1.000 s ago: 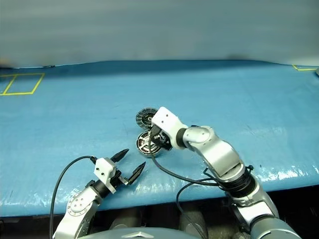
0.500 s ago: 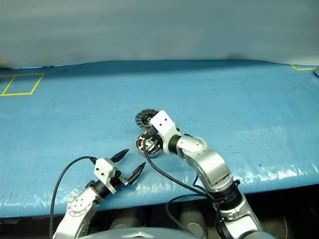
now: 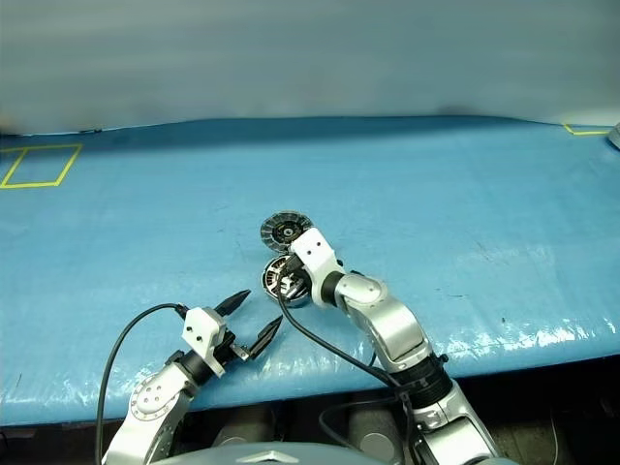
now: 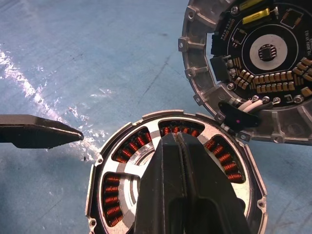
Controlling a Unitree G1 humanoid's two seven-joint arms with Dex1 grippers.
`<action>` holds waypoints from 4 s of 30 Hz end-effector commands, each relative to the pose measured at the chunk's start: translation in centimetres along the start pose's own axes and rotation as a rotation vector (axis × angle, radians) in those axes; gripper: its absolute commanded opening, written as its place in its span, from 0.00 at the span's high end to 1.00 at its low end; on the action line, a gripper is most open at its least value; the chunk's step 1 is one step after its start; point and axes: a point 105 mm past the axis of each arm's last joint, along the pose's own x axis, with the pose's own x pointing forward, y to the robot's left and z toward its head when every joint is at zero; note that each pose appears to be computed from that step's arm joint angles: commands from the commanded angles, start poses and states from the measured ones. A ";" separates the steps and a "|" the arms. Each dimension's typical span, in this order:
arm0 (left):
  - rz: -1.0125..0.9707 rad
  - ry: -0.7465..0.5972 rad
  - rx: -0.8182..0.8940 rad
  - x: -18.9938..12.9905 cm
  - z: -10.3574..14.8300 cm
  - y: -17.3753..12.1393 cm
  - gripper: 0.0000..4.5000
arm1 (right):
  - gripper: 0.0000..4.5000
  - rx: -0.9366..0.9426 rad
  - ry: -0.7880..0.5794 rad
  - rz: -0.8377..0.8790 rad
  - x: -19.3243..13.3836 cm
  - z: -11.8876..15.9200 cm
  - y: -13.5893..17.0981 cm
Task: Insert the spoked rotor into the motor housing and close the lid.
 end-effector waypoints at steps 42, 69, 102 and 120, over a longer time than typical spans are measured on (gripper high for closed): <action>0.020 -0.040 0.024 -0.2 0.4 0.3 0.00 | 0.99 -0.393 0.253 -0.132 -6.9 3.6 -8.1; -0.001 -0.019 0.009 -0.1 -0.1 -0.1 0.00 | 0.99 0.072 -0.010 0.565 -1.2 6.3 -3.7; -0.035 0.010 -0.007 -0.2 -0.6 -0.6 0.00 | 0.34 -0.123 -0.087 -0.029 -2.0 4.0 2.0; -0.022 0.009 0.003 -0.4 -0.5 -0.2 0.00 | 0.01 -0.150 -0.007 -0.065 -0.7 0.7 0.9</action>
